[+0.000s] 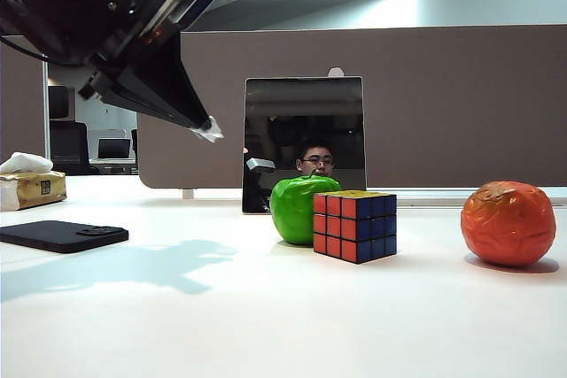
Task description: Move all the fruits on the tabletop near the face of the Rubik's cube that has the color most similar to each fruit.
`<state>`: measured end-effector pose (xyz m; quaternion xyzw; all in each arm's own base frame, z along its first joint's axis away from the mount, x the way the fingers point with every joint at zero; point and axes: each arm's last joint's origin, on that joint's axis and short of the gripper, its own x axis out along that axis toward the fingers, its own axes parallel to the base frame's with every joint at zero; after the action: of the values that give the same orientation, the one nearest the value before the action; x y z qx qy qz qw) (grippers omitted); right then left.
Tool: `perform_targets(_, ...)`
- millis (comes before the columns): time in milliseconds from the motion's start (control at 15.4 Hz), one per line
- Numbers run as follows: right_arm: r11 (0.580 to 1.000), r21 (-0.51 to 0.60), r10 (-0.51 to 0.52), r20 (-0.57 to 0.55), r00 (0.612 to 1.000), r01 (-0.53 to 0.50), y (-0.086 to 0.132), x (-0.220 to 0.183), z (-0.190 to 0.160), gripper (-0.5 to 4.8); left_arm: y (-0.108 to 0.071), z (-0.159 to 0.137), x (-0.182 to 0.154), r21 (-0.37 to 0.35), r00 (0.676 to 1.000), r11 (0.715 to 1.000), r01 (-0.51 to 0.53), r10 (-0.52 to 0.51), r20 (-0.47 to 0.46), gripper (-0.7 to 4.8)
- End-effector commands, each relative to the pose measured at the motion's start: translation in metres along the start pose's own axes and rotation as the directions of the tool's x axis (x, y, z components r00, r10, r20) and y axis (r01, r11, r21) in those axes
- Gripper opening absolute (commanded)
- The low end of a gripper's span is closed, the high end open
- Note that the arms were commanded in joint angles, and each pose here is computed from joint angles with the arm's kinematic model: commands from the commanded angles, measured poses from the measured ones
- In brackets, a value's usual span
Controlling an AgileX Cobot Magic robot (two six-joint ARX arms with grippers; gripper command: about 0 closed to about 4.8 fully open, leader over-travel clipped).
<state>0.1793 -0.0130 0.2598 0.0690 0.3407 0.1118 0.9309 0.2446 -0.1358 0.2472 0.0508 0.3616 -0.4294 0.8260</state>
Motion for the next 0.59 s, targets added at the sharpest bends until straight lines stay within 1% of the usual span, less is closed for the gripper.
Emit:
perform_targets(65,0.997,-0.011,0.080,0.009,0.997,-0.080,0.000,0.008,0.005,-0.01,-0.014,-0.001,0.003,0.022,0.996,0.996,0.089,-0.088,-0.029,-0.05)
perform_targets(195,0.994,-0.029,0.106,-0.014,0.994,-0.106,0.001,0.013,0.004,-0.01,-0.024,-0.002,0.007,0.047,0.991,0.991,0.124,-0.122,-0.047,-0.05)
perform_targets(325,0.993,-0.028,0.111,-0.038,0.993,-0.112,0.001,0.019,0.003,-0.01,-0.036,-0.002,0.011,0.105,0.988,0.983,0.148,-0.142,-0.064,-0.05)
perform_targets(390,0.993,-0.028,0.112,-0.053,0.992,-0.114,0.000,0.022,0.002,-0.01,-0.042,-0.002,0.014,0.126,0.991,0.984,0.122,-0.114,-0.073,-0.05)
perform_targets(520,0.993,-0.023,0.115,-0.076,0.990,-0.117,-0.001,0.027,0.001,-0.01,-0.047,-0.002,0.016,0.154,0.995,0.985,0.076,-0.063,-0.083,-0.05)
perform_targets(586,0.993,-0.022,0.116,-0.093,0.989,-0.119,-0.002,0.029,0.000,-0.01,-0.049,-0.002,0.017,0.158,0.994,0.984,0.077,-0.064,-0.085,-0.05)
